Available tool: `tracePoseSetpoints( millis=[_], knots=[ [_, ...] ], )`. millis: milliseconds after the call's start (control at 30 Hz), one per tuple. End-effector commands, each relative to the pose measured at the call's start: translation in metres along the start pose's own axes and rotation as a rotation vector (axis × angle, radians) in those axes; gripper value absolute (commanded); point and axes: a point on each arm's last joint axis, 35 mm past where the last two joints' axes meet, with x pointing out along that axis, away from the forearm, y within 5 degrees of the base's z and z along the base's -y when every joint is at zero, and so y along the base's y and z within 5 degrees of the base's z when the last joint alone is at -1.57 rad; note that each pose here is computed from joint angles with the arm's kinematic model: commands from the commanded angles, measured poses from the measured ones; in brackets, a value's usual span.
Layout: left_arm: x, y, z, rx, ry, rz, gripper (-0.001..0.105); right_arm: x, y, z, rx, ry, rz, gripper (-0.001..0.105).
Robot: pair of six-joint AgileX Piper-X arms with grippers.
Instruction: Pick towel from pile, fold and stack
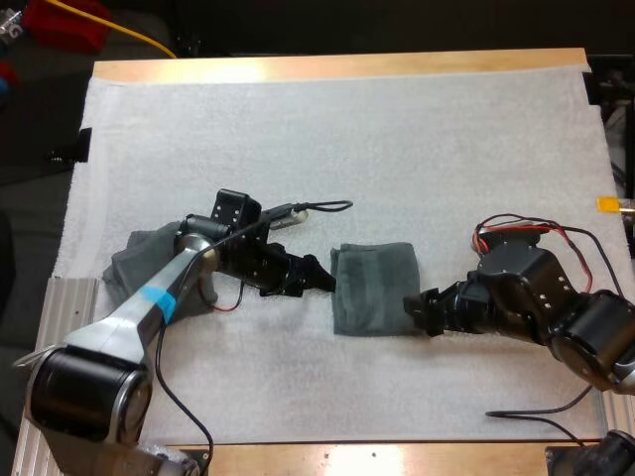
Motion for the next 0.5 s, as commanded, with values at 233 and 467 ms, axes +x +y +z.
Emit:
tracePoseSetpoints(
  millis=[233,467],
  knots=[
    [0.013,0.009,0.003,-0.027,0.029,-0.016,0.071,-0.003,0.001,0.0,-0.004,-0.002,0.008,0.076],
    [0.017,0.005,0.005,-0.011,0.032,-0.056,0.071,-0.003,0.001,0.0,-0.004,-0.002,0.008,0.076]
  ],
)
